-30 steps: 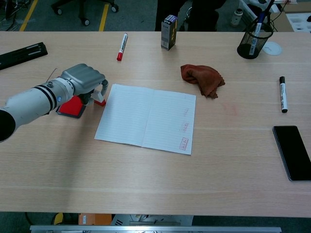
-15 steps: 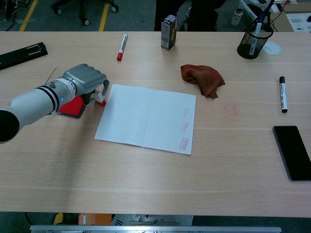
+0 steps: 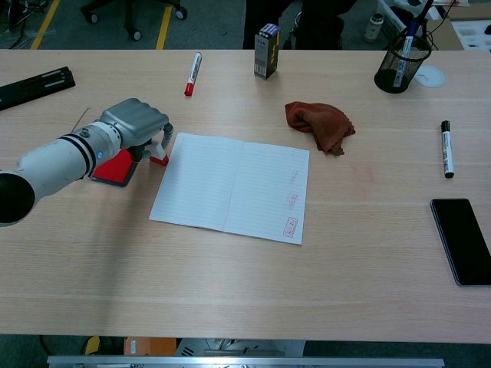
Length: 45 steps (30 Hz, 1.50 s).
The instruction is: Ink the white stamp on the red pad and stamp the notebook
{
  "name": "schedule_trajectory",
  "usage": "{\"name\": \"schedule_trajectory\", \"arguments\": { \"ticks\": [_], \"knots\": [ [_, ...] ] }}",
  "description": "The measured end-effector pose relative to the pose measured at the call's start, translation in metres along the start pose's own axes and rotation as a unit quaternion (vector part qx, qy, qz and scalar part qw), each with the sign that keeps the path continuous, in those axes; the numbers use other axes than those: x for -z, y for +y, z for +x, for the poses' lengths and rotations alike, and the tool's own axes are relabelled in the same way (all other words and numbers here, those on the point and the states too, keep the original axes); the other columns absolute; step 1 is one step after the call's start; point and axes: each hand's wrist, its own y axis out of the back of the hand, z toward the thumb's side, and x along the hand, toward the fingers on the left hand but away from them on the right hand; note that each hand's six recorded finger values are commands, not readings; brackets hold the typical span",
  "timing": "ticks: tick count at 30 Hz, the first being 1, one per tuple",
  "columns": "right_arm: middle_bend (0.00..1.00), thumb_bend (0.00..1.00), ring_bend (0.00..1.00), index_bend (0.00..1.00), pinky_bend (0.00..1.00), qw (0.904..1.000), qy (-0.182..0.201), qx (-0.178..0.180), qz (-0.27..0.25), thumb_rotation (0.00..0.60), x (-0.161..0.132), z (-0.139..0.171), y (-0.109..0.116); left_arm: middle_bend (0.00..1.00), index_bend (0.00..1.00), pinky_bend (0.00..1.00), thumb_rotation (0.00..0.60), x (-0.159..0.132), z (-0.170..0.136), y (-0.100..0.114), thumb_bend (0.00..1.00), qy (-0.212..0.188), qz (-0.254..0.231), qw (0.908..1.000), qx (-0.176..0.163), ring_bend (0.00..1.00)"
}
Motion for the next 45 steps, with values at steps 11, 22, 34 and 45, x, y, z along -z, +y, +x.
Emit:
{"name": "schedule_trajectory", "arguments": {
  "ticks": [11,22,34,45],
  "knots": [
    [0.47,0.19,0.41,0.39,0.52,1.0000,-0.002,-0.001,0.000,0.600,0.0002,0.0006,-0.0002,1.00,0.45,1.00,0.600,0.0012,0.0012,0.0004,0.36,0.004,-0.002,1.0000,-0.002,1.00],
    [0.47,0.19,0.41,0.39,0.52,1.0000,-0.003,-0.002,0.001,0.600,0.0000,0.0022,0.0005,1.00,0.48,1.00,0.600,0.0009,0.0026,0.0009,0.37,0.005,-0.005,1.0000,-0.005,1.00],
    [0.47,0.19,0.41,0.39,0.52,1.0000,-0.004,-0.001,0.001,0.600,0.0007,0.0037,0.0018,1.00,0.51,1.00,0.600,-0.0008,0.0030,0.0011,0.37,0.003,-0.004,1.0000,-0.008,1.00],
    [0.47,0.19,0.41,0.39,0.52,1.0000,-0.006,0.001,0.000,0.600,0.0021,0.0043,0.0022,1.00,0.54,1.00,0.600,-0.0034,0.0023,0.0002,0.37,0.000,-0.001,1.0000,-0.008,1.00]
  ]
}}
